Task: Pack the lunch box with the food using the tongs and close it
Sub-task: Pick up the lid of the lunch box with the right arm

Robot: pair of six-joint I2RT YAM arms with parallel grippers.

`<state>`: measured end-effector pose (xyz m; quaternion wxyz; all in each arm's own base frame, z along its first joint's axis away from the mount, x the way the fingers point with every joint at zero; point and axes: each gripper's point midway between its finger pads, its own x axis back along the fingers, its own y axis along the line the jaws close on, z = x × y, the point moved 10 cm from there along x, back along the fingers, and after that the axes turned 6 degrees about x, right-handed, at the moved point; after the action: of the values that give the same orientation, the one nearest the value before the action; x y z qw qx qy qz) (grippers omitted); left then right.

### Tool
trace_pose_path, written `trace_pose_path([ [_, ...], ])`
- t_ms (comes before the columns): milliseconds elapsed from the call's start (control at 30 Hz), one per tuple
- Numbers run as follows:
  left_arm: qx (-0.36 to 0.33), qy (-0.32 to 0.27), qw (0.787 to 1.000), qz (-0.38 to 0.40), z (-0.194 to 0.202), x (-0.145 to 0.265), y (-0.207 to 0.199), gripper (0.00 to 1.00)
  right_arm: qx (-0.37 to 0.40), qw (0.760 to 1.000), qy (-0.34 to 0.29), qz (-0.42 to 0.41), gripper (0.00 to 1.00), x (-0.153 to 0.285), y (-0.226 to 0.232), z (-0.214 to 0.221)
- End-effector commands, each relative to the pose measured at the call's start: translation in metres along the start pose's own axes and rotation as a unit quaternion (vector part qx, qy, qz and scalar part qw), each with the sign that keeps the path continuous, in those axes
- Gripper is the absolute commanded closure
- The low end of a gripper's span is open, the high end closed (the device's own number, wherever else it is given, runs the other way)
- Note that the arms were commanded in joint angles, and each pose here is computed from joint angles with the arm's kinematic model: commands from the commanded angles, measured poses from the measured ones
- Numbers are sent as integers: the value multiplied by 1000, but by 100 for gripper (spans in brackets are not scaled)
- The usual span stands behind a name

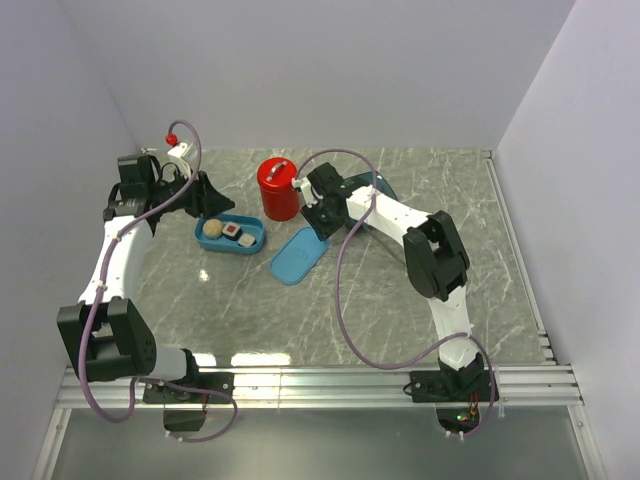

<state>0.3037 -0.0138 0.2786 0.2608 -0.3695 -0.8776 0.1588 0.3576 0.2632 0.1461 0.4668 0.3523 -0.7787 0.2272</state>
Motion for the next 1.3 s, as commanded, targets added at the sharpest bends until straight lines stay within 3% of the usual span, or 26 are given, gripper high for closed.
trace_pose_path([
  [0, -42, -30, 998, 19, -9, 6, -10, 44, 0, 998, -45, 35, 59, 5, -5, -23],
  [233, 12, -28, 999, 34, 16, -3, -3, 45, -5, 999, -27, 25, 63, -12, -9, -22],
  [967, 26, -22, 999, 23, 24, -9, 5, 45, -11, 1000, 13, 14, 71, -38, -16, -10],
  [1067, 26, -23, 999, 20, 26, -9, 7, 44, -9, 1000, 17, 9, 78, -38, -16, -9],
  [1200, 31, -13, 999, 23, 29, -13, 12, 44, -8, 1000, 21, 6, 100, -37, -16, -6],
  [1267, 32, -4, 999, 24, 33, -16, 15, 43, -10, 1000, 17, 8, 100, -32, -16, -6],
])
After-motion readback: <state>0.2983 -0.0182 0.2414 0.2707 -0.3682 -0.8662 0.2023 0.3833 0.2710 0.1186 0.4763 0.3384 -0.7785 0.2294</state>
